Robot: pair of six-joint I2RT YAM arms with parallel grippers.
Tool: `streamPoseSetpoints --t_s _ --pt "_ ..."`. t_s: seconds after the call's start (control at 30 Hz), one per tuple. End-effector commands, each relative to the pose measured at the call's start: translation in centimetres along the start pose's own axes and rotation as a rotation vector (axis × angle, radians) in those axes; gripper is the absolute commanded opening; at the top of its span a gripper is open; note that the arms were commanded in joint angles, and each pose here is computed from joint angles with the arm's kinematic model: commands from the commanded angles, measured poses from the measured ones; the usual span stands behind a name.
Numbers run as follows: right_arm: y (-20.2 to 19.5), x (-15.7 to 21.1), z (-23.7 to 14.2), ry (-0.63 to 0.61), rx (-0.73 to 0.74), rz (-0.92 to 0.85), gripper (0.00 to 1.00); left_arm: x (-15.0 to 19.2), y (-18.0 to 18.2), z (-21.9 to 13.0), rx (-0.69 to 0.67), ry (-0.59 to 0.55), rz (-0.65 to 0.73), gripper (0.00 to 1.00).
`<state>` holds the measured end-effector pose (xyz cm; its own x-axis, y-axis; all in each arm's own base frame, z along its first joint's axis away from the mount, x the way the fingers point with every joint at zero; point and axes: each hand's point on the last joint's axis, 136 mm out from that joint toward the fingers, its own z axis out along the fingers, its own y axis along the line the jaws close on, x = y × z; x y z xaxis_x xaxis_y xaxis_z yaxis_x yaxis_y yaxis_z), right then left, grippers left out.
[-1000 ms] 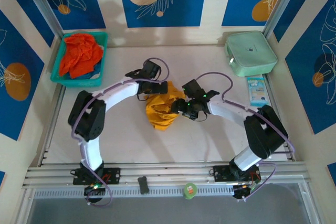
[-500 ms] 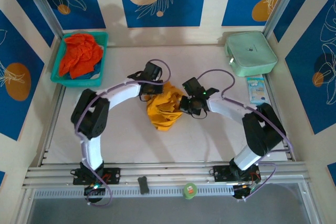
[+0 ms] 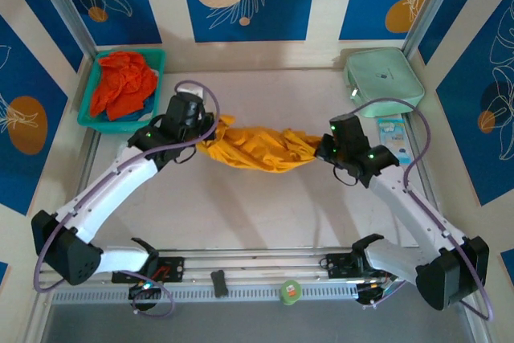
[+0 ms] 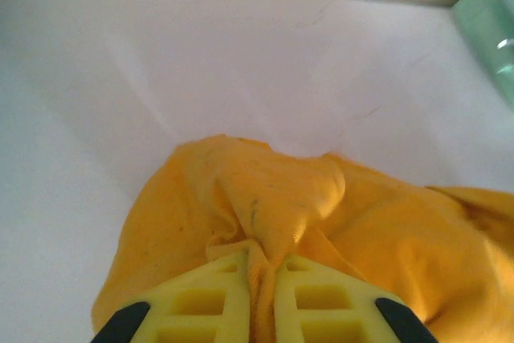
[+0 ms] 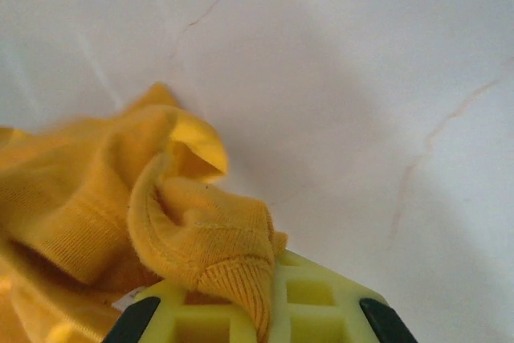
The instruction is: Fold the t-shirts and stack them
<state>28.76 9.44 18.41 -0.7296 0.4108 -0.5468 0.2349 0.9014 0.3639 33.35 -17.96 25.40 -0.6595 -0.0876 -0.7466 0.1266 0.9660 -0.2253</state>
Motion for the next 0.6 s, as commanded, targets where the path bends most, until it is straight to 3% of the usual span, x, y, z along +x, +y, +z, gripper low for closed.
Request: streamPoseSetpoints --t_s 0.0,0.13,0.3,0.57 --pt "-3.0 1.6 0.7 0.060 0.081 -0.009 0.00 5.1 3.4 0.9 -0.123 0.130 0.023 0.17" --pt "-5.9 3.0 2.1 0.160 0.169 0.081 0.00 9.7 4.7 2.1 -0.148 0.230 -0.011 0.40" --pt "-6.7 5.1 4.0 0.288 0.138 0.130 0.00 12.5 4.5 2.4 -0.118 0.282 -0.050 0.73" --pt "-5.6 3.9 2.0 0.230 0.094 0.037 0.00 11.0 5.2 3.0 -0.194 0.260 -0.011 0.98"
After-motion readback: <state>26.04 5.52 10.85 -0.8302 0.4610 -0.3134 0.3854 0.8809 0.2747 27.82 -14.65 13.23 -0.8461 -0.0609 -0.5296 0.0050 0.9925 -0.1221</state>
